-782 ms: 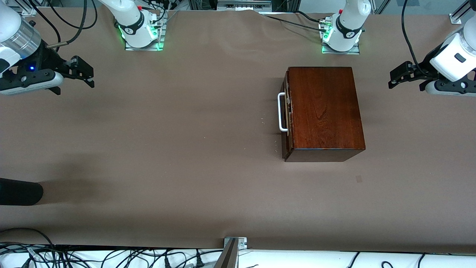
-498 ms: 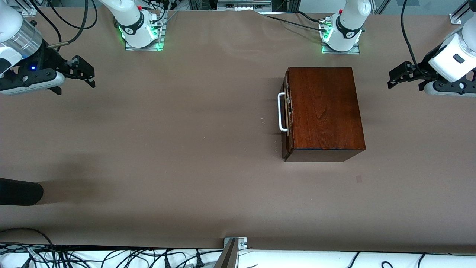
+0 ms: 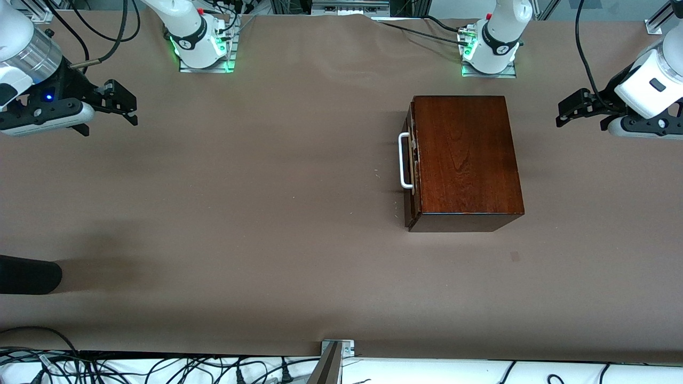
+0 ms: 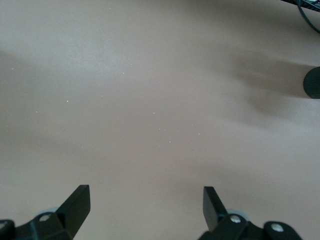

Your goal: Open drawer, take yellow block, close drawer

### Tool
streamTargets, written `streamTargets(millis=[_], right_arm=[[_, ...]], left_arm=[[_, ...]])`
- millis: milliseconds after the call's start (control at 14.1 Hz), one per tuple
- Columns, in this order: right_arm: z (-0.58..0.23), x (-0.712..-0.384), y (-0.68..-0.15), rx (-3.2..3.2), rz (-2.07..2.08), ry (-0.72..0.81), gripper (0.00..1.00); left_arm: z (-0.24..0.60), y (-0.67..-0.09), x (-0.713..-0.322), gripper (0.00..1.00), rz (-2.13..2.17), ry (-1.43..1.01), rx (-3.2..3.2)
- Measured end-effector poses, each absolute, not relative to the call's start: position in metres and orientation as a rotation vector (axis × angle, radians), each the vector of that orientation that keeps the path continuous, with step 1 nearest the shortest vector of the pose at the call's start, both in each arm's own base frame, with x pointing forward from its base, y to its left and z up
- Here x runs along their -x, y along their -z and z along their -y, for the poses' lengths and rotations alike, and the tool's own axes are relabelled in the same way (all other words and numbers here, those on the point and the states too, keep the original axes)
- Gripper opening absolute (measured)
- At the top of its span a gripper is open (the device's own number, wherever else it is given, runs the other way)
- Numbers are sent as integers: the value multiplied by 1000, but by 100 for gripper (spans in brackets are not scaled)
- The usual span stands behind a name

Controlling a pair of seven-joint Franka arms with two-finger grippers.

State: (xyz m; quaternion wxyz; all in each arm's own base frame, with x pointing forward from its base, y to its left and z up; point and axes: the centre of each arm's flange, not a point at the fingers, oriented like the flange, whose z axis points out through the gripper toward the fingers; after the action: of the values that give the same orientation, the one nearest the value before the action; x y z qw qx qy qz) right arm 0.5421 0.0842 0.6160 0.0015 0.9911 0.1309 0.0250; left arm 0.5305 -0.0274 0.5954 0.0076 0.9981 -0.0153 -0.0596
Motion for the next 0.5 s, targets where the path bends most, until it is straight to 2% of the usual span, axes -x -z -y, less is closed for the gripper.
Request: streamTargets(millis=[498], right_arm=[[-85,-542,-616,-3111,-412,-78,100]], left_arm=[[45,-592,-525,100,101,261,-3119]])
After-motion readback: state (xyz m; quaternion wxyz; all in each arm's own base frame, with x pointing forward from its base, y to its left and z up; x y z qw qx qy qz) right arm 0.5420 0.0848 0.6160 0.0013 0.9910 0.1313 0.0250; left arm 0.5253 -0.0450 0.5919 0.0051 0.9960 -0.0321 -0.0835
